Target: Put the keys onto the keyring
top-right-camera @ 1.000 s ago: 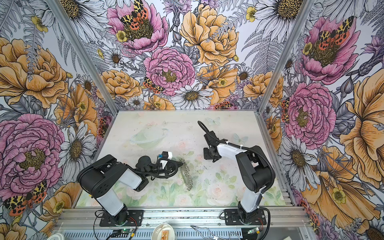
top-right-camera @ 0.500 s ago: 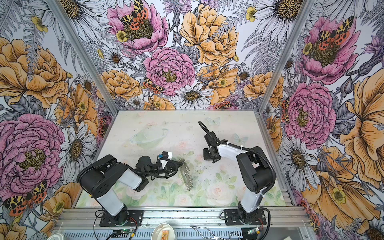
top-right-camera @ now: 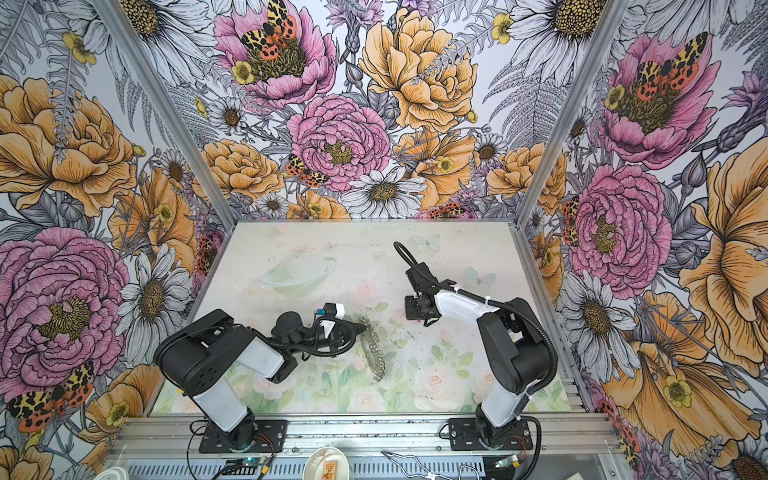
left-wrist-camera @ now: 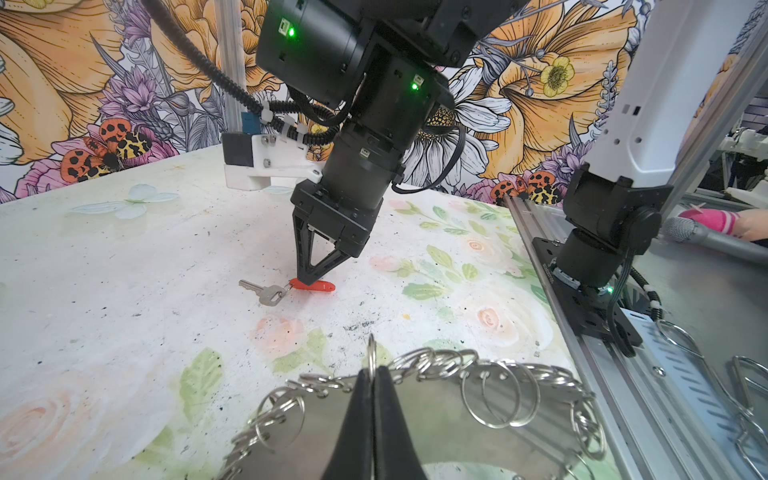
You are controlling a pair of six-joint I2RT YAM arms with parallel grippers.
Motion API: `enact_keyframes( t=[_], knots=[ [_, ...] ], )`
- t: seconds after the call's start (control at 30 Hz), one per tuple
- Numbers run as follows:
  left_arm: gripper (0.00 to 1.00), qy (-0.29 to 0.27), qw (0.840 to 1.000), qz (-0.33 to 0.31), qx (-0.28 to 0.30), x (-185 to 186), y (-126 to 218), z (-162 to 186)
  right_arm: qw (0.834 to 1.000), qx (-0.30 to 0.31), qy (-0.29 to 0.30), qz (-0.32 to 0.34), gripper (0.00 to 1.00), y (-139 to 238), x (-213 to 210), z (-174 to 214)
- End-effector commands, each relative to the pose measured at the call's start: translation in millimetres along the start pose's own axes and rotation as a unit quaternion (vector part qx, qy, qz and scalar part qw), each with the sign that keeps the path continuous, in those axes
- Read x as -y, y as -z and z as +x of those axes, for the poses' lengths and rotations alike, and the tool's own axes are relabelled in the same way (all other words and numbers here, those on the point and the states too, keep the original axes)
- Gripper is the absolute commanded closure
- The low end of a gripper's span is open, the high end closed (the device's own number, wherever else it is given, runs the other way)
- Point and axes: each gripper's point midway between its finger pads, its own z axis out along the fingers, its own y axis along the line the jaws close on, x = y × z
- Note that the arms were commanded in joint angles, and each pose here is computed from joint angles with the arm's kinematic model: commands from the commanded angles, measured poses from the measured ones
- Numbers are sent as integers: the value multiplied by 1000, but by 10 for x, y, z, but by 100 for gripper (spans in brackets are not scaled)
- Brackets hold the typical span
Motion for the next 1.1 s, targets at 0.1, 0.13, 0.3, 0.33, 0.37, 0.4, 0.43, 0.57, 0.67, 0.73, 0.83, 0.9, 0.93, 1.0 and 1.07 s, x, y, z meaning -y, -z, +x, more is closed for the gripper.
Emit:
enact_keyframes(
  t=[0.1, 0.13, 0.3, 0.33, 0.37, 0.4, 0.43, 0.57, 0.67, 0.73, 0.83, 0.9, 0.93, 1.0, 1.07],
  knots=[
    [100, -5, 1000, 1, 16, -30, -15, -92, 1000, -8, 27, 1, 85, -19, -73, 42],
    [100, -4, 1000, 1, 16, -30, -16, -91, 999, -14, 29, -13, 83, -30, -125, 62],
    [100, -5, 1000, 0, 16, -37, -13, -94, 998, -30, 37, -38, 78, -45, -263, 114],
    [100, -5, 1000, -1, 16, -40, -11, -96, 999, -21, 36, -30, 78, -16, -230, 79],
    [100, -5, 1000, 0, 16, -34, -10, -98, 999, -8, 39, -21, 76, 29, -200, 34],
    [100, -5, 1000, -1, 16, -37, -8, -96, 999, 2, 40, -15, 75, 78, -175, -14],
    [100, -5, 1000, -1, 16, -38, -8, -96, 999, 9, 40, -13, 75, 117, -154, -56],
    [100, -6, 1000, -1, 16, -39, -11, -99, 998, 37, 45, 4, 75, 224, -87, -210],
    [100, -6, 1000, -2, 17, -46, -8, -102, 997, 39, 57, 21, 75, 189, -51, -256],
    [100, -6, 1000, -2, 16, -47, -8, -96, 997, 35, 59, 25, 74, 142, -49, -266],
    [100, -5, 1000, -1, 16, -44, -11, -100, 997, 29, 63, 20, 71, 85, -108, -272],
    [100, -5, 1000, -1, 16, -48, -10, -96, 998, 22, 63, 16, 67, 42, -153, -255],
    [100, -5, 1000, -2, 17, -54, -13, -103, 998, 18, 59, 16, 66, 13, -165, -241],
    [100, -5, 1000, -1, 16, -54, -12, -97, 998, 8, 52, 23, 66, -48, -135, -203],
    [100, -5, 1000, -2, 17, -53, -8, -104, 998, -2, 49, 35, 67, -99, -84, -156]
  ],
)
